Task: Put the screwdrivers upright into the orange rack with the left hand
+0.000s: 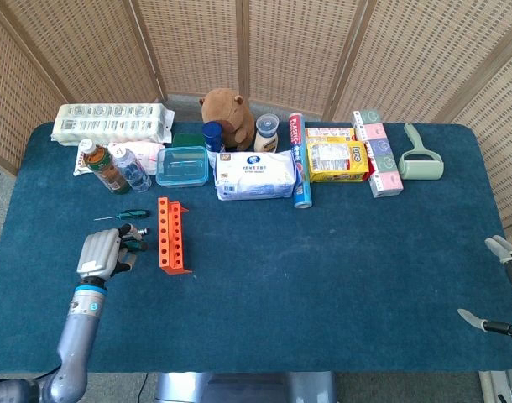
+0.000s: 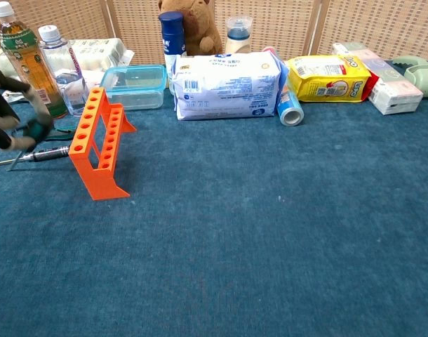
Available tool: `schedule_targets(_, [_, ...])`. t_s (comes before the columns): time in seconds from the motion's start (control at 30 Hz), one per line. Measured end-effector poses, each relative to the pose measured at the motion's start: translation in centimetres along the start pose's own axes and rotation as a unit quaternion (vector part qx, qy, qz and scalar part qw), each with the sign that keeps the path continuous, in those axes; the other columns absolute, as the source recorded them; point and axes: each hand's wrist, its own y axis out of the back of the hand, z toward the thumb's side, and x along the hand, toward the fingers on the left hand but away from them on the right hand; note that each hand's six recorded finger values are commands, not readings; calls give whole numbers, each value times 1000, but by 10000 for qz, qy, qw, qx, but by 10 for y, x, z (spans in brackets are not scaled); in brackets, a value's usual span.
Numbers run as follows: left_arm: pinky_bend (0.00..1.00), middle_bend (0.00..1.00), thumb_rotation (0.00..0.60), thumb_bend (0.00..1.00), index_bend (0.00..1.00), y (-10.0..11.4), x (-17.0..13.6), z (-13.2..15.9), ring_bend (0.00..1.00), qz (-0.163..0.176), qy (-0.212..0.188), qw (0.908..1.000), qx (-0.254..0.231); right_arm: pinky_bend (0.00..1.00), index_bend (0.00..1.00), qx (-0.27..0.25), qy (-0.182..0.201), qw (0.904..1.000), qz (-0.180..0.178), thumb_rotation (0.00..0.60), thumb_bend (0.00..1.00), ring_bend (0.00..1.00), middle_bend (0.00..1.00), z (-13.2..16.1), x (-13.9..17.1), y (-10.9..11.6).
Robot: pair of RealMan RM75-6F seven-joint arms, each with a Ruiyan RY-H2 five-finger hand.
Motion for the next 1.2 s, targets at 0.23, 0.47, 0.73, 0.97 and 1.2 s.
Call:
schedule_targets(0.23, [1000,1000,600,377,504,40,-27,6,1000,395,-194,9978,-497,0,17,91,-52,9999,36,600,0,0,17,0,-3,-5])
schedule_targets(0.47, [1000,1000,600,378,508,86,-55,4,1000,934,-290,9895,-1067,0,17,194,-74,9997,100,600,0,0,17,2,-6,-12])
schedule_targets(0.73, [1000,1000,600,378,507,116,-75,-1,1000,1031,-287,9863,-1256,0,17,286,-100,9994,155,600,0,0,17,4,-9,-18])
schedule_targets(0.97, [1000,1000,600,380,508,129,-89,2,1000,713,-457,9843,-1549,0,17,294,-127,9994,149,600,0,0,17,4,-10,-19])
schedule_targets(1.2, [1000,1000,600,387,508,132,-95,14,1000,106,-889,9729,-2133,0,17,277,-133,9995,113,600,0,0,17,4,-10,-17])
